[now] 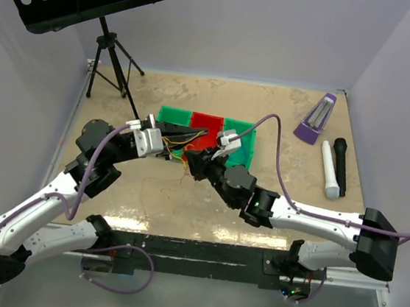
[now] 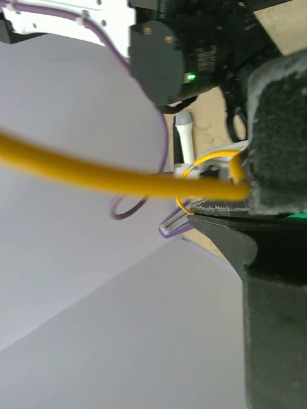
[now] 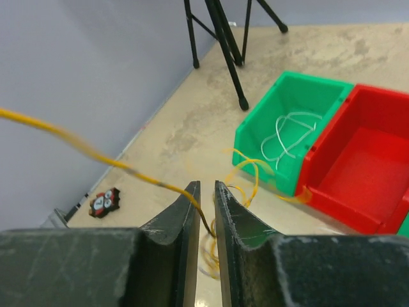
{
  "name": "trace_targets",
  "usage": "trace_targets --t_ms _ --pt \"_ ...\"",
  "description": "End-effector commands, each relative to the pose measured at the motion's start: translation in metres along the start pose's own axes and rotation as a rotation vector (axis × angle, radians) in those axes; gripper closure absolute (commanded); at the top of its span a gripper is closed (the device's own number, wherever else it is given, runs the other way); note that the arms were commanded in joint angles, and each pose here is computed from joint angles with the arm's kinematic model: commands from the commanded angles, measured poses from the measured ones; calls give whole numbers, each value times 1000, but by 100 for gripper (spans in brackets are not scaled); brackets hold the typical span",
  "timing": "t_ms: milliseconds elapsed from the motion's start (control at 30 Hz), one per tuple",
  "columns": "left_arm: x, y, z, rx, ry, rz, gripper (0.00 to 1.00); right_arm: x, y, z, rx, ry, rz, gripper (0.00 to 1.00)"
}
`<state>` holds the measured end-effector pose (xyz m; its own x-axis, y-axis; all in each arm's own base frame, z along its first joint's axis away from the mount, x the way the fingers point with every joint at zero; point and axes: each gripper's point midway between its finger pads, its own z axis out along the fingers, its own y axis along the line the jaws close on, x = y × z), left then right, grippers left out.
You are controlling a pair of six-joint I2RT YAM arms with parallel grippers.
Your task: Untangle the cables
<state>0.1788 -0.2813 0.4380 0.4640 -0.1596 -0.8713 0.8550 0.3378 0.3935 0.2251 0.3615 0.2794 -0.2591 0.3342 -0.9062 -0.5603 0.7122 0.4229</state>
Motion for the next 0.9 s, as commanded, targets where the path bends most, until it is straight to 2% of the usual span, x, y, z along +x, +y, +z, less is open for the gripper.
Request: trace_targets --t_ms 0,167,367,467,633,867 --pt "-68 14 3 -12 -162 81 100 38 -16 -4 38 52 86 83" --pt "-104 27 4 -41 -223 167 100 78 -31 -20 60 143 143 72" --pt "-138 62 2 -191 -258 289 100 99 -49 -40 112 194 183 70" --pt "-133 82 8 -267 -217 311 100 106 -56 -49 140 210 201 70" --pt "-98 100 26 -303 -93 285 100 104 -60 -63 147 209 231 70" --pt "5 112 51 -323 138 198 100 77 -58 -88 125 148 308 73"
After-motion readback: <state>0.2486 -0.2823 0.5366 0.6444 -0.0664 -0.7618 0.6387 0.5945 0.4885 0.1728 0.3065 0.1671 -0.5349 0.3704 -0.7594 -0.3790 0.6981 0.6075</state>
